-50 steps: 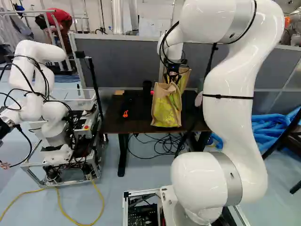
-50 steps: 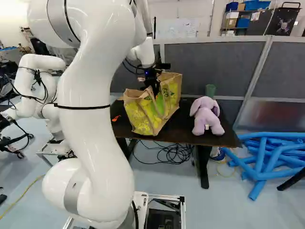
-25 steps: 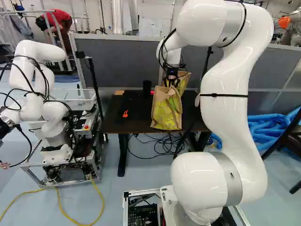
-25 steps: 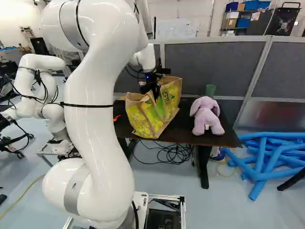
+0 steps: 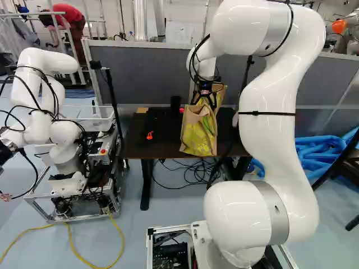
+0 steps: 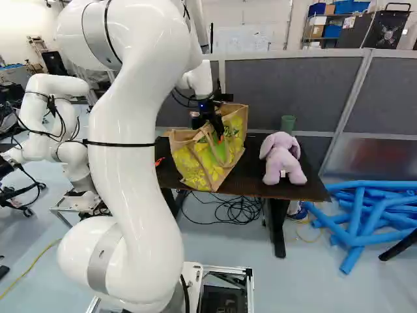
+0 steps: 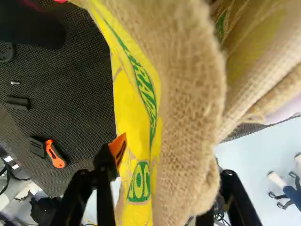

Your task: Pick up the bag on the ground and place it on the table

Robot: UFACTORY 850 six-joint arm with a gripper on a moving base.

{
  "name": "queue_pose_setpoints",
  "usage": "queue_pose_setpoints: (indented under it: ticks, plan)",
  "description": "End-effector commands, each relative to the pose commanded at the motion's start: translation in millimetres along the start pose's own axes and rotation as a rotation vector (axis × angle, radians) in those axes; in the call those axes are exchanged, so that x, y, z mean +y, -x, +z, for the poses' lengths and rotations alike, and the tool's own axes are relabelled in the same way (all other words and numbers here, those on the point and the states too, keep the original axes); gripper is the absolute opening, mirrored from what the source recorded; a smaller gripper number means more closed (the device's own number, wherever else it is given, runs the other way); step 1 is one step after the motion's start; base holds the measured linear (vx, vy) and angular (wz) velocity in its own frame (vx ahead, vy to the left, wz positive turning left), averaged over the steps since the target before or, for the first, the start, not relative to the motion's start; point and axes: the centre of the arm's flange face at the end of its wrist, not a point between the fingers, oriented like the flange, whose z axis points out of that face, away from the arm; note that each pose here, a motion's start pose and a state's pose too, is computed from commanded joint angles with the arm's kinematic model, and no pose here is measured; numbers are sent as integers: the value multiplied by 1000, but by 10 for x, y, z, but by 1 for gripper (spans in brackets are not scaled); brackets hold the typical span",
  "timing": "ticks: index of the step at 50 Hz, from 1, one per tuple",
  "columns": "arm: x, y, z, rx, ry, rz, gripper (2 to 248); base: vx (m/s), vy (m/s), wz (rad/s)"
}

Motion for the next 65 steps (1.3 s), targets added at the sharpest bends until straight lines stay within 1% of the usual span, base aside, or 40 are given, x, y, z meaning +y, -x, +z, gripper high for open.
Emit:
queue_pose_setpoints:
  ticks: [4, 5, 9, 10, 18, 40, 49, 65]
  plan:
    - [0, 0, 0, 0, 0, 0, 177, 0, 0, 0]
    - [0, 0, 0, 0, 0, 0, 213, 0, 0, 0]
    - [0, 0, 0, 0, 0, 0, 213, 0, 0, 0]
    - [0, 0, 0, 0, 0, 0, 245, 0, 0, 0]
    - [10, 17, -61, 8, -3, 1, 247, 0, 0, 0]
    - [66, 117, -390, 51, -17, 4, 247, 0, 0, 0]
    - [100, 184, -528, 44, -13, 5, 247, 0, 0, 0]
    - [160, 310, -776, 14, 1, 8, 247, 0, 0, 0]
